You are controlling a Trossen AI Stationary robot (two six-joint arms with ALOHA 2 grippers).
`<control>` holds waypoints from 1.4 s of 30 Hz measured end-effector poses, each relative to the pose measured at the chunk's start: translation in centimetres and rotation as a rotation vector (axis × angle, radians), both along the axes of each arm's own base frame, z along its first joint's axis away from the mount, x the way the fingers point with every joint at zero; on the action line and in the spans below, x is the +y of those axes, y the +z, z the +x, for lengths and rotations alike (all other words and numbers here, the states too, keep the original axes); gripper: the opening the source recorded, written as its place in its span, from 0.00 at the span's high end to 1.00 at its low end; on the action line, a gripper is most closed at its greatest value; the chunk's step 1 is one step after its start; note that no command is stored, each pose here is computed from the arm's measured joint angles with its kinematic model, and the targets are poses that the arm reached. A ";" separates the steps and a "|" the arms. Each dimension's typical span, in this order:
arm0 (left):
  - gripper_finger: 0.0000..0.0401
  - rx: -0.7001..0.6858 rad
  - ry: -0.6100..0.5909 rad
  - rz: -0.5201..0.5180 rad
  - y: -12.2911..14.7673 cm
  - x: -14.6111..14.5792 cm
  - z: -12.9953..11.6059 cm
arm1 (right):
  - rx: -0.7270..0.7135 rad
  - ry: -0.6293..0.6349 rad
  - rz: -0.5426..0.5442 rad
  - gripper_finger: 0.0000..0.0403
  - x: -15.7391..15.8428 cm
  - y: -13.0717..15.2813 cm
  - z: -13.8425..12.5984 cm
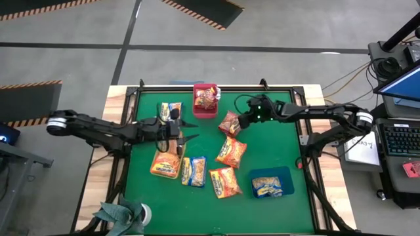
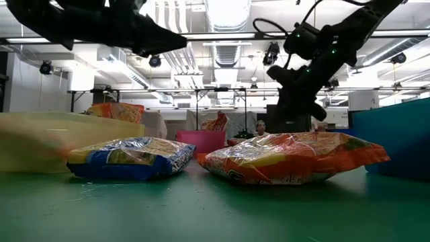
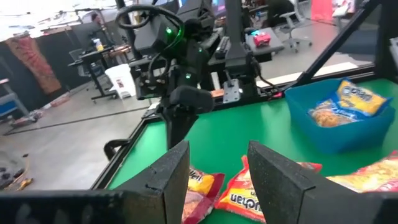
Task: Sort Maruchan noodles
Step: Put the noodle pack into the red bin
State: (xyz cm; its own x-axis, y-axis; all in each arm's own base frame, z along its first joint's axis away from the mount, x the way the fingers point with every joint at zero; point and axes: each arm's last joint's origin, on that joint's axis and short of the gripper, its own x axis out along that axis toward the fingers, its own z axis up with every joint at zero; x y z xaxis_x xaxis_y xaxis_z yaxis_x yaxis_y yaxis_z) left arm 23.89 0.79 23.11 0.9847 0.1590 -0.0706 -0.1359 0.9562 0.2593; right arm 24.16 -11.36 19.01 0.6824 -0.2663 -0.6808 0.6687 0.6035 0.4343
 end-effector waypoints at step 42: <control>0.64 0.006 0.031 0.001 -0.2 0.1 0.2 | -0.258 -0.160 -0.072 0.25 1.9 -9.6 2.4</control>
